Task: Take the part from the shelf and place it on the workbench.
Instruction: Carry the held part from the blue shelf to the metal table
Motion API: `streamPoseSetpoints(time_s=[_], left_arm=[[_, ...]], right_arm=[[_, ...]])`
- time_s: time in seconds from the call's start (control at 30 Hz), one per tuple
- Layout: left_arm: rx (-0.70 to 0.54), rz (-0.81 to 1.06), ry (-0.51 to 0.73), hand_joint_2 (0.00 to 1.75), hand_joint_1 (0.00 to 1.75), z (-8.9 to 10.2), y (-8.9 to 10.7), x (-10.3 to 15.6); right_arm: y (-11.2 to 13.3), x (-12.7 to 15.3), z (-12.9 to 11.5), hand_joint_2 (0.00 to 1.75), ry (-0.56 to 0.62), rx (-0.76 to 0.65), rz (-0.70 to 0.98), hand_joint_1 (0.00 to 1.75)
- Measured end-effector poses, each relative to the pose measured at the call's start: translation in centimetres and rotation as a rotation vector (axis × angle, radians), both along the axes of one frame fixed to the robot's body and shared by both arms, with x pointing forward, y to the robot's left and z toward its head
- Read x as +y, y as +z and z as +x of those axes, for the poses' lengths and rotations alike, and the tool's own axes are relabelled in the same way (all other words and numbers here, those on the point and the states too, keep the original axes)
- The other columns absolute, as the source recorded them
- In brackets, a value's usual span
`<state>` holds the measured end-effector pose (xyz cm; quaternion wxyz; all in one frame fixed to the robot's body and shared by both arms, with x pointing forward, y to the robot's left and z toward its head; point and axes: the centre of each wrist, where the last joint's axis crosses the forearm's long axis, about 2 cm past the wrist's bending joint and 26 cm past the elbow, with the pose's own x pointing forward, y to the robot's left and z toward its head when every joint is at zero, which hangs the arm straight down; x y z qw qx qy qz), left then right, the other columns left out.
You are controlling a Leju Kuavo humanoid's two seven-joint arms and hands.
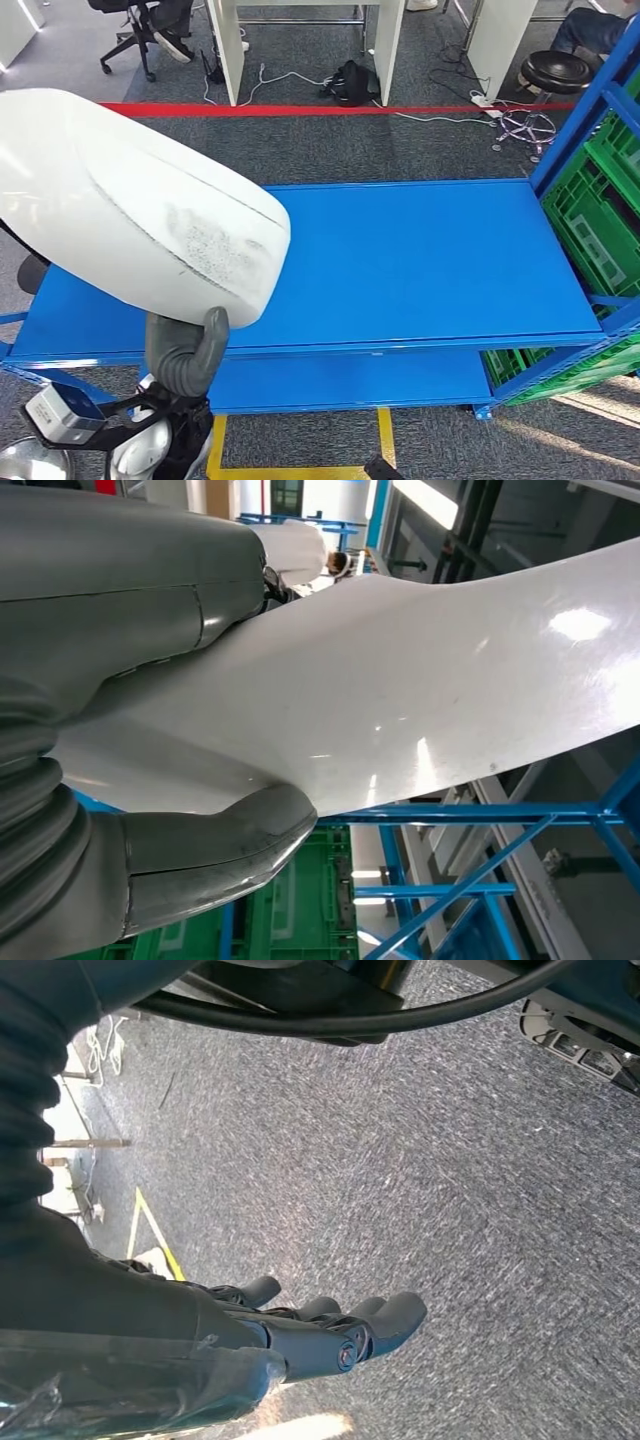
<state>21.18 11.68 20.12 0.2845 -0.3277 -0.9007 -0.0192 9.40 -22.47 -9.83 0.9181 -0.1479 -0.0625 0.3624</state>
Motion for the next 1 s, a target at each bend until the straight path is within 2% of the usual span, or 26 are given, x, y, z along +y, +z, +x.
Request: streamPoseSetpoints(time_s=[0.33, 0.6, 1.0], left_arm=[[0.002, 0.014, -0.004, 1.75, 1.69, 0.5, -0.2, -0.1], [-0.016, 0.033, 0.013, 1.75, 1.69, 0.5, -0.1, -0.1], [-0.022, 0.031, 0.024, 1.75, 1.69, 0.2, 0.0, 0.0]], right_arm=[[-0.1, -0.8, 0.0, 1.75, -0.005, -0.023, -0.023, 0.00], [-0.4, -1.6, -1.1, 1.75, -0.021, -0.030, 0.036, 0.00], [-0.6, -2.3, -1.6, 1.75, -0.027, -0.062, 0.068, 0.00]])
